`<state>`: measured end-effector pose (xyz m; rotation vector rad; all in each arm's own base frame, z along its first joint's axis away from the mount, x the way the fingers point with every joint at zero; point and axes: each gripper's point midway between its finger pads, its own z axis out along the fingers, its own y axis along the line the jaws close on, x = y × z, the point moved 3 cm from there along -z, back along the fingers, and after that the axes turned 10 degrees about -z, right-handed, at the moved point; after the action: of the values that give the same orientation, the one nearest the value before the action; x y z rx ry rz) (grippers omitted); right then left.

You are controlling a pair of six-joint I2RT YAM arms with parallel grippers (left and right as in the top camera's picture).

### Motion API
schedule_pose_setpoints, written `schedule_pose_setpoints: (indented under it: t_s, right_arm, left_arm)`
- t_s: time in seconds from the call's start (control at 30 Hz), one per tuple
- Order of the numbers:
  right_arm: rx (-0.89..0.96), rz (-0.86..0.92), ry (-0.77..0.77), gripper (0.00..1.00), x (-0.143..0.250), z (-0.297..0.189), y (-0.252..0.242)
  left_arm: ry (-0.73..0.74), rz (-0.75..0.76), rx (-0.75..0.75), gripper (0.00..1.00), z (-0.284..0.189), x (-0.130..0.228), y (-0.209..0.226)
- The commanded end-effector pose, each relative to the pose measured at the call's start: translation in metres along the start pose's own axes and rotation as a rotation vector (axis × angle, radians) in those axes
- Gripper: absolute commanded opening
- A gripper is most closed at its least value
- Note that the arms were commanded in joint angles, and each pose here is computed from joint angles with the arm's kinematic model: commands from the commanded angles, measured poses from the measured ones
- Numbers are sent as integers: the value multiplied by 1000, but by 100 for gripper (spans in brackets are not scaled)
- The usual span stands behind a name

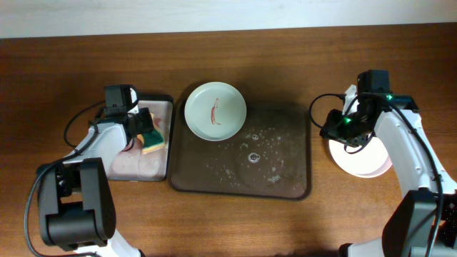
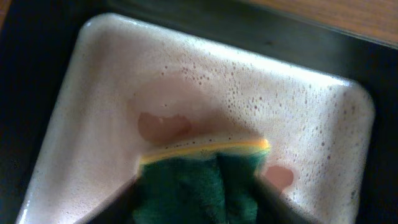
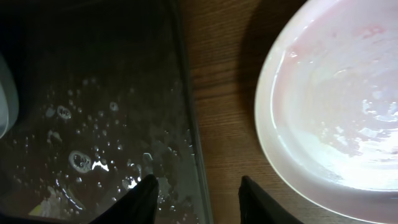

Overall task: Clean dirty plates on tray and stack at the side
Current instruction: 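Move right gripper to the pale green plate rim and grasp it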

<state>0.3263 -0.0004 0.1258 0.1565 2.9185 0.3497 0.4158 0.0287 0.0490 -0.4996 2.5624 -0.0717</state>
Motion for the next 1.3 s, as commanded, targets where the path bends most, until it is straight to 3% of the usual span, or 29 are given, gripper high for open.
schedule_pose_setpoints:
  t_s: [0.0,0.03,0.27,0.4,0.43,0.47,0.5,0.83,1.03,1.27]
  right_arm:
    - [-14,-38,-6,44,2,-2,10]
    - [-15,-44,-7,44,2,-2,12]
    - [-40,-120,-23,45,0,3,36]
    - [-98,-266,-64,49,-5,7,70]
    - [-102,-283,-74,50,-7,8,75]
    - [-109,-306,-92,52,-9,9,82]
    - [-118,-332,-115,54,-13,9,90]
    - [-202,-469,-299,59,-41,-12,158]
    - [-204,-473,-310,64,-58,-43,171]
    - [-223,-471,-243,64,-70,11,176]
  left_arm:
    - [21,-3,56,6,5,5,-7]
    - [21,-1,71,0,5,5,-9]
    - [-6,230,128,0,-7,-3,-20]
    - [-24,362,135,1,-19,-5,-25]
    - [-21,361,135,15,-22,-4,-25]
    - [-16,359,134,53,-24,-4,-25]
    - [-5,348,133,58,-26,-2,-24]
    - [274,173,75,68,-45,53,-6]
    - [310,171,66,72,-47,61,-3]
    - [305,171,67,69,-47,60,-4]
